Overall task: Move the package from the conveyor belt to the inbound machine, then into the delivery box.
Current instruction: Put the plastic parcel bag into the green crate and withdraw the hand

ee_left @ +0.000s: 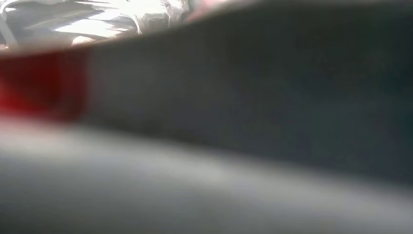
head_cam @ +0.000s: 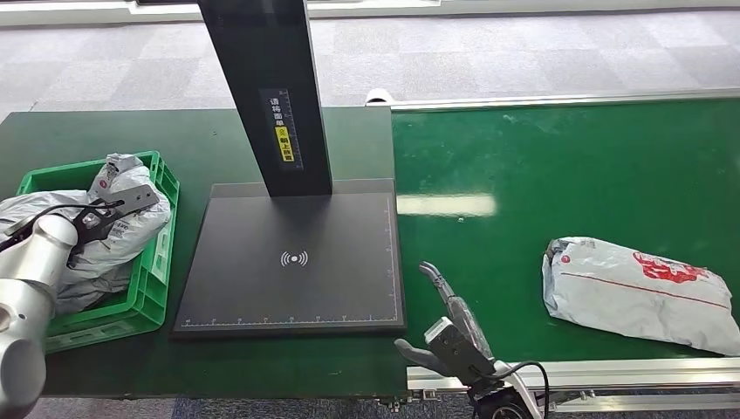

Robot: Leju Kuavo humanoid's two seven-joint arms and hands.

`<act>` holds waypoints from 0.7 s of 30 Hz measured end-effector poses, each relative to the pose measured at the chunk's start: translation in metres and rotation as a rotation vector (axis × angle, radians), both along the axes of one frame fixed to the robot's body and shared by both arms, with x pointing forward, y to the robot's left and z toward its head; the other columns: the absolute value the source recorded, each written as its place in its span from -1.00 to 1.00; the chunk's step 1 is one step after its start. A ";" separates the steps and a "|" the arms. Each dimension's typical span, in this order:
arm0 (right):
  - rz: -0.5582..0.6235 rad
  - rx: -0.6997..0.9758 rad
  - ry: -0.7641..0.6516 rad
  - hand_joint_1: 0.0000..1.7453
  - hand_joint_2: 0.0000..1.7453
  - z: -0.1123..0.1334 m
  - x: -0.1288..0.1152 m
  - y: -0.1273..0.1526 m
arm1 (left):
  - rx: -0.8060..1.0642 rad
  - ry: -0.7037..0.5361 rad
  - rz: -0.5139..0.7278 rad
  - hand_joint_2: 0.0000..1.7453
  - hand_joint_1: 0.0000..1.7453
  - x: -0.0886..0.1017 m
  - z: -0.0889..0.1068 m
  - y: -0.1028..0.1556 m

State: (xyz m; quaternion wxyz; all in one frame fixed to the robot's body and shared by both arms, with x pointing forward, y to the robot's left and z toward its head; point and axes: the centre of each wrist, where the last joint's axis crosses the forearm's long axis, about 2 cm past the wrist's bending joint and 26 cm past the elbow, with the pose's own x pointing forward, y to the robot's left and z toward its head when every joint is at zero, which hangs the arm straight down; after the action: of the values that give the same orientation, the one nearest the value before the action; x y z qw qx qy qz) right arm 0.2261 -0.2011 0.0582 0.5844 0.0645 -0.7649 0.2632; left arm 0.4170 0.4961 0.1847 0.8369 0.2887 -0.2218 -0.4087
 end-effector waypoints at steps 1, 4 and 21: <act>0.001 0.000 0.001 -1.00 1.00 0.000 0.000 0.000 | -0.008 -0.001 -0.002 -1.00 -1.00 0.000 0.000 0.000; 0.003 0.000 0.004 -1.00 1.00 -0.001 0.001 0.002 | -0.052 -0.009 -0.017 -1.00 -1.00 -0.001 -0.002 0.000; 0.002 0.012 0.000 -1.00 1.00 0.000 0.005 0.000 | -0.696 -0.207 -0.320 -1.00 -1.00 -0.015 -0.028 -0.009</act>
State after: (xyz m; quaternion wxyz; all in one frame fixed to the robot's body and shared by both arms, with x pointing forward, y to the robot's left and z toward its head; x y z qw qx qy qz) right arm 0.2306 -0.2015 0.0577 0.5837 0.0687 -0.7665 0.2590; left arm 0.4016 0.4868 0.1568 0.7837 -0.0109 -0.4724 -0.4032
